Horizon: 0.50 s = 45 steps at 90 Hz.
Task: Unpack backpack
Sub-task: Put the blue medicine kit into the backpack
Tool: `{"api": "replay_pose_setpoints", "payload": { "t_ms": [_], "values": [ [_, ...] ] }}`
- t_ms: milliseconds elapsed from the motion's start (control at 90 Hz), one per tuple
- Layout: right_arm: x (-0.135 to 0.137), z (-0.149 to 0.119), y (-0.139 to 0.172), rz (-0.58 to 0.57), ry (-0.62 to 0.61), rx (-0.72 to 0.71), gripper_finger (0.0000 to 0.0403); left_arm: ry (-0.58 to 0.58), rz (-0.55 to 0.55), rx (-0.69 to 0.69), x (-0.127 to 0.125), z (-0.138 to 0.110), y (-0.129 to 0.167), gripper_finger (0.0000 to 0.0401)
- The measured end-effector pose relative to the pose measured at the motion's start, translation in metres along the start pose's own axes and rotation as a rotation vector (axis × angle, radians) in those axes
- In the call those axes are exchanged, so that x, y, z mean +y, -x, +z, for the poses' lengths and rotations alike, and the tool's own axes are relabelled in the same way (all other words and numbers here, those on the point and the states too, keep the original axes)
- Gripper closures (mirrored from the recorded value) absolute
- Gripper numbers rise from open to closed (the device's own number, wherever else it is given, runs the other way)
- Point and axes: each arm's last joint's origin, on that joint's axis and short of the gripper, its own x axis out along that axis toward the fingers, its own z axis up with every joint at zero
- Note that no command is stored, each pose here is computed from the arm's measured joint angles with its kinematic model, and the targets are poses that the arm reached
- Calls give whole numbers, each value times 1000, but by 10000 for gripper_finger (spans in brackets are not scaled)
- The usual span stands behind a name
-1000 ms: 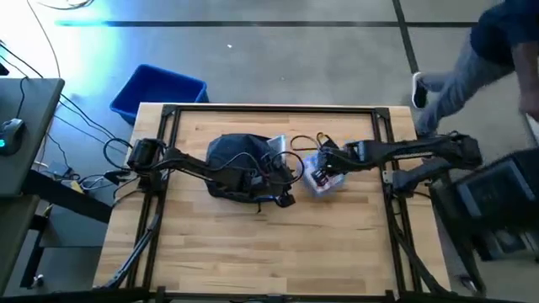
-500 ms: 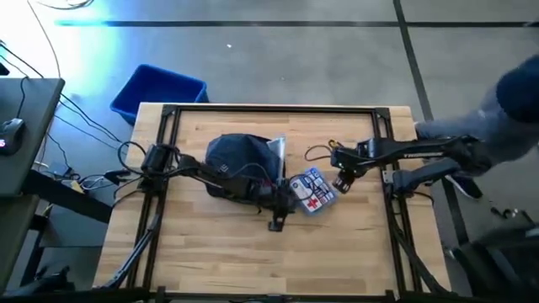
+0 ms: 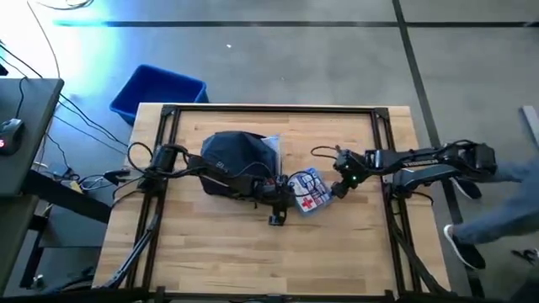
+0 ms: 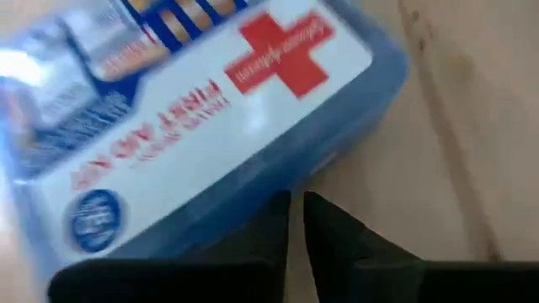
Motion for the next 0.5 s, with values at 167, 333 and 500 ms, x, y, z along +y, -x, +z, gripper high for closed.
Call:
{"api": "replay_pose_setpoints", "payload": {
  "t_ms": [167, 333, 500],
  "values": [
    [6, 2, -1, 59, -33, -43, 107, -1, -2, 24, 2, -8, -10, 388],
    [6, 1, 2, 55, -79, -51, 107, 10, -8, 25, 3, -8, -10, 390],
    [2, -7, 13, 36, -161, -25, 107, 13, -17, 17, 3, -8, -11, 390]
  ]
}}
